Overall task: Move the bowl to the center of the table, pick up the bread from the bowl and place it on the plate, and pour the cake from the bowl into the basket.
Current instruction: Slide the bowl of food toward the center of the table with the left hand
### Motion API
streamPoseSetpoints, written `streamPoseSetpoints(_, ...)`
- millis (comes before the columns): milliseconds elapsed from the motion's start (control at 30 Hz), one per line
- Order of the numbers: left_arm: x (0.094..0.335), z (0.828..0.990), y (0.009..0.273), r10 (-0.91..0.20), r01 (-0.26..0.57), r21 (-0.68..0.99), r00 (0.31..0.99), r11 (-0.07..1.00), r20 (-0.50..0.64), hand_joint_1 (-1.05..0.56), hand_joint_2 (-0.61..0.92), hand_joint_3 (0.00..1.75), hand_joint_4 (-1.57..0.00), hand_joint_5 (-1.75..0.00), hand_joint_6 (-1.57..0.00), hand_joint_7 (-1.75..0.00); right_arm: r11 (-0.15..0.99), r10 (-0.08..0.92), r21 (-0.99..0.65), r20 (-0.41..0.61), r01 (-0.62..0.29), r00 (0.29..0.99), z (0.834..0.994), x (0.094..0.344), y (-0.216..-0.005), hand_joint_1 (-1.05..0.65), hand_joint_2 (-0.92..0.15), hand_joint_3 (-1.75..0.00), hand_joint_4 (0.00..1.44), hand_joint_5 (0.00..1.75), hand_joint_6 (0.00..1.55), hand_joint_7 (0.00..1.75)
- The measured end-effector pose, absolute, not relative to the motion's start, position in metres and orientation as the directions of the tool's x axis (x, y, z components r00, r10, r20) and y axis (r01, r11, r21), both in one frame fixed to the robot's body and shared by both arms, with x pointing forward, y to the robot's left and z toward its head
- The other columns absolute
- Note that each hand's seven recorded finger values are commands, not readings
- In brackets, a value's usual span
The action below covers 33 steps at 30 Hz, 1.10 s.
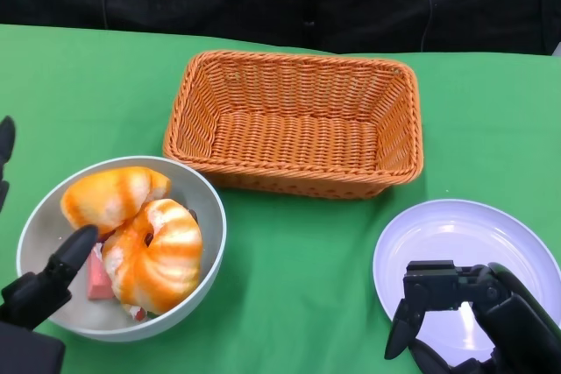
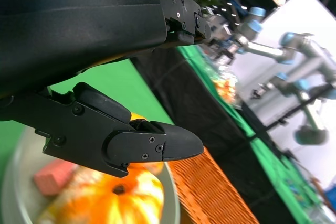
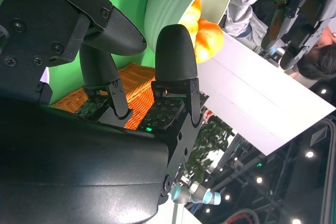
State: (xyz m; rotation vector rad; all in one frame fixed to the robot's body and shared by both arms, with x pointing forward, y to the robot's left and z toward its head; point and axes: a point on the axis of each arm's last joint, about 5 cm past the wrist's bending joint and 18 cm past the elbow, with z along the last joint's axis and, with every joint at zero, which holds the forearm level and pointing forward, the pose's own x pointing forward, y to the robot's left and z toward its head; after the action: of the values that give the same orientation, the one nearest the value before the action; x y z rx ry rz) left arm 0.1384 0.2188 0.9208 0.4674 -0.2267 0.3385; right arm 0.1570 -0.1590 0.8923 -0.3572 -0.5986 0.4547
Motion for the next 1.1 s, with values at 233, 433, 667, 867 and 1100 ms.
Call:
streamPoseSetpoints(233,0.140,0.920,0.230,0.321,-0.374,0.410,0.927,0.832,0.193,-0.61,0.92,0.50,0.00,-0.06,-0.07,-0.01,0.842,0.506,-0.446,0.458,-0.303,0.731,0.893,0.157,-0.159,-0.17,-0.05,-1.69,0.89,1.49,0.87,1.26)
streamPoseSetpoints(433,0.145,0.919,0.239,0.304,-0.286,0.371,0.953,0.884,0.011,-0.62,0.92,0.50,0.00,-0.05,-0.04,0.00,0.842,0.506,-0.445,0.458,-0.305,0.731,0.893,0.156,-0.159,-0.17,-0.07,-1.67,0.88,1.50,0.86,1.27)
streamPoseSetpoints(667,0.153,0.922,0.245,0.269,-0.213,0.310,0.952,0.927,-0.149,-0.61,0.92,0.51,0.00,0.00,-0.03,-0.01,0.841,0.507,-0.447,0.450,-0.306,0.735,0.892,0.155,-0.161,-0.15,-0.08,-1.66,0.87,1.52,0.85,1.28)
streamPoseSetpoints(867,0.163,0.922,0.253,0.206,-0.138,0.244,0.938,0.960,-0.279,-0.58,0.92,0.53,0.00,0.00,0.00,0.00,0.836,0.512,-0.456,0.447,-0.305,0.734,0.893,0.153,-0.164,-0.16,-0.08,-1.68,0.87,1.51,0.85,1.28)
streamPoseSetpoints(1100,0.174,0.911,0.262,0.036,-0.025,0.031,0.904,0.999,-0.425,-0.59,0.92,0.56,0.00,0.00,0.00,0.00,0.837,0.511,-0.456,0.451,-0.303,0.732,0.895,0.152,-0.164,-0.15,-0.10,-1.66,0.85,1.53,0.84,1.29)
